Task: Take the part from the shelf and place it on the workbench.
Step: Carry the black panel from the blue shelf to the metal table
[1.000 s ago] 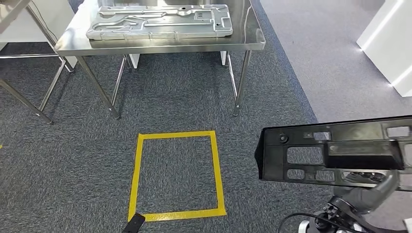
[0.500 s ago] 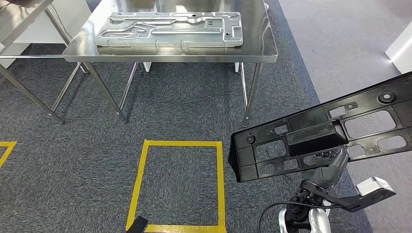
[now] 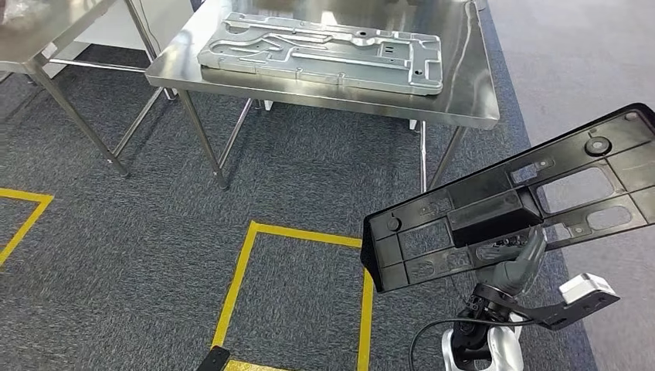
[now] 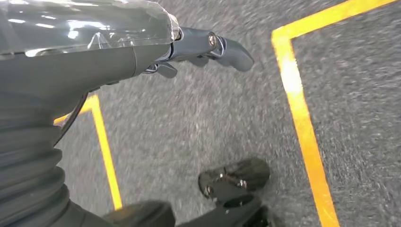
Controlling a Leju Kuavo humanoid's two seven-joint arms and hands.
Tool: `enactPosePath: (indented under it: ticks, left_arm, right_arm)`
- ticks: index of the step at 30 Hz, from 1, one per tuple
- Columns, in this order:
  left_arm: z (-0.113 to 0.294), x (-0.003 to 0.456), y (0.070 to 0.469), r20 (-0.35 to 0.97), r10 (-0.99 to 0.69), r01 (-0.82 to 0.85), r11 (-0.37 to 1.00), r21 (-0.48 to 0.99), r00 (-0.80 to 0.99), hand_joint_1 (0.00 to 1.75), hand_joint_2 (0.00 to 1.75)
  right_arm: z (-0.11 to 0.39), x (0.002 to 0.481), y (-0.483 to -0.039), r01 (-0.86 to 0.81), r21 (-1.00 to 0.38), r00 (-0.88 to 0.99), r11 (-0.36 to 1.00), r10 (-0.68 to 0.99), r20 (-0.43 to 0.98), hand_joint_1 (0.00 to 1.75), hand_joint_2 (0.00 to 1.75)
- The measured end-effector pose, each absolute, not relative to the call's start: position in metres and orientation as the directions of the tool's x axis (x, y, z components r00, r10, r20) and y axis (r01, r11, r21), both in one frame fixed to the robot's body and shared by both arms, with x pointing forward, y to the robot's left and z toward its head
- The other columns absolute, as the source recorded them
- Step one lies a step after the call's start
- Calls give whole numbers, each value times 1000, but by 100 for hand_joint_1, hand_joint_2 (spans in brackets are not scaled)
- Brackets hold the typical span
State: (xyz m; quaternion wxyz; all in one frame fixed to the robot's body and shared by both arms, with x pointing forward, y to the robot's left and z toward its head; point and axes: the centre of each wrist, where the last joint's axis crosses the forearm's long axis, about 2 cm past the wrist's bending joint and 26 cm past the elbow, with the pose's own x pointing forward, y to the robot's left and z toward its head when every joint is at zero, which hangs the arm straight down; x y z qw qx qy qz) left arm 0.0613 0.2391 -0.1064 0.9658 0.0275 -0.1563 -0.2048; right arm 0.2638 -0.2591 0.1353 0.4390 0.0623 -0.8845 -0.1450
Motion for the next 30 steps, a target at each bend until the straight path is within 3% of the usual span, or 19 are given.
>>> enactPosePath:
  ticks: [8,20,30]
  left_arm:
    - [-106,55,224,312,-396,387,918,93,864,0,175]
    - [-108,50,243,322,-290,253,956,150,901,0,175]
    - [-108,53,243,334,-306,276,952,133,892,0,175]
  right_arm:
    - [155,266,-274,-65,239,-639,969,-224,736,175,0]
    - [175,291,-273,-143,199,-686,970,-242,686,175,0]
    - [178,294,-271,-127,180,-713,975,-216,667,175,0]
